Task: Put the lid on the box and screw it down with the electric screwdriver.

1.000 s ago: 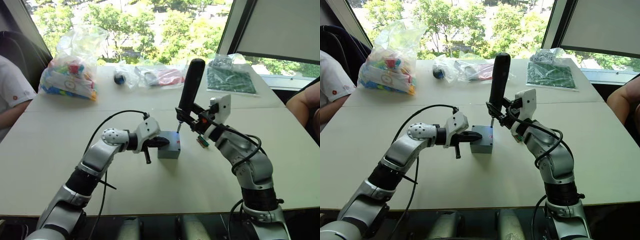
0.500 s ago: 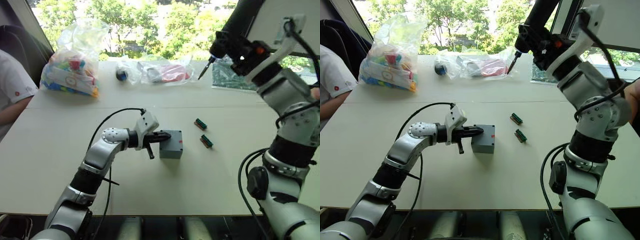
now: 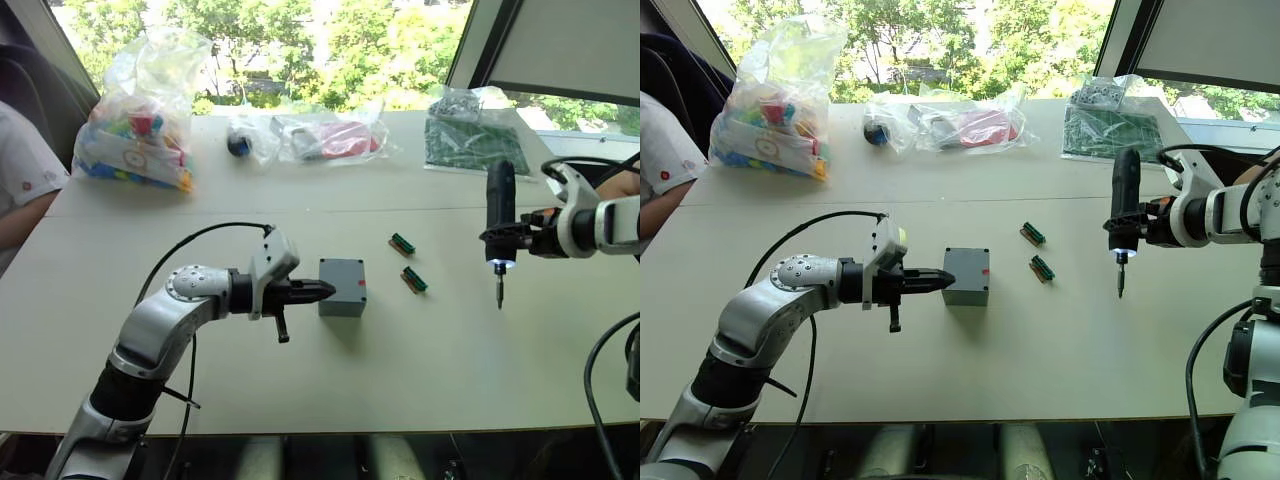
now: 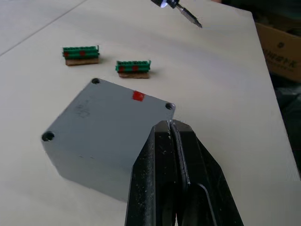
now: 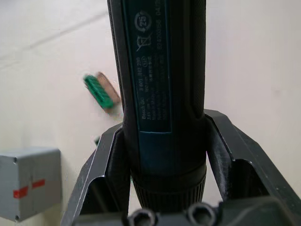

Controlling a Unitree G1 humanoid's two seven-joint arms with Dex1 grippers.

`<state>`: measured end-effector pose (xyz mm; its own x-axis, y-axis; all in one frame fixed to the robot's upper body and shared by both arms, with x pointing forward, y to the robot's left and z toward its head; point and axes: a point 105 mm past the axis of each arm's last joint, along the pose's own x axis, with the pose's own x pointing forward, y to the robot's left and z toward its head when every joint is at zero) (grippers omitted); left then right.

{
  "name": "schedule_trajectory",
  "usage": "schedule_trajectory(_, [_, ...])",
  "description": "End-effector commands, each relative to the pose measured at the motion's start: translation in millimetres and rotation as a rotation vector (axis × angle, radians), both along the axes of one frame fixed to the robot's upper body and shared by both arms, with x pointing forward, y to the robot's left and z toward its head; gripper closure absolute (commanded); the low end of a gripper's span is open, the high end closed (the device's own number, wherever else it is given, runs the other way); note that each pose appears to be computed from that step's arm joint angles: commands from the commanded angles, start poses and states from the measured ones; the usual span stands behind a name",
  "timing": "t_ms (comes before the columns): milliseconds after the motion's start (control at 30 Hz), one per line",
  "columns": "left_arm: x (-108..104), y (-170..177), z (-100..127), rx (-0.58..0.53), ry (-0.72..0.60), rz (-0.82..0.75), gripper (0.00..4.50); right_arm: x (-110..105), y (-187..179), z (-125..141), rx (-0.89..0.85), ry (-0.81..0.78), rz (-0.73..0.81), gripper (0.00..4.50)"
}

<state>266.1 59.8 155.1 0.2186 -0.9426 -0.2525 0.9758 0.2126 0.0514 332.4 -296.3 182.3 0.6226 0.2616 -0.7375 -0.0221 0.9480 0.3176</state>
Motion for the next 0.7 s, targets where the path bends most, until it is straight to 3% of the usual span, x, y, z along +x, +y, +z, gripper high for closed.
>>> schedule_trajectory(33, [-17.1,-11.0,9.2,0.011,-0.046,-0.090,4.50,-2.1,-3.9,-2.8,-0.012,0.024,0.025,2.66])
schedule_trajectory(233, [-23.0,-19.9,8.6,-0.002,-0.019,-0.126,4.50,-0.2,3.7,-23.5,0.018,0.103,0.051,2.66])
schedule_trajectory(600, [-18.0,-16.9,23.7,-0.108,0.042,-0.073,4.50,11.2,6.3,-35.9,0.008,0.109,0.054,2.66])
schedule_trajectory(700, [-9.0,-8.2,27.9,-0.138,0.066,-0.027,4.50,12.0,5.7,-36.1,-0.009,0.101,0.067,1.33])
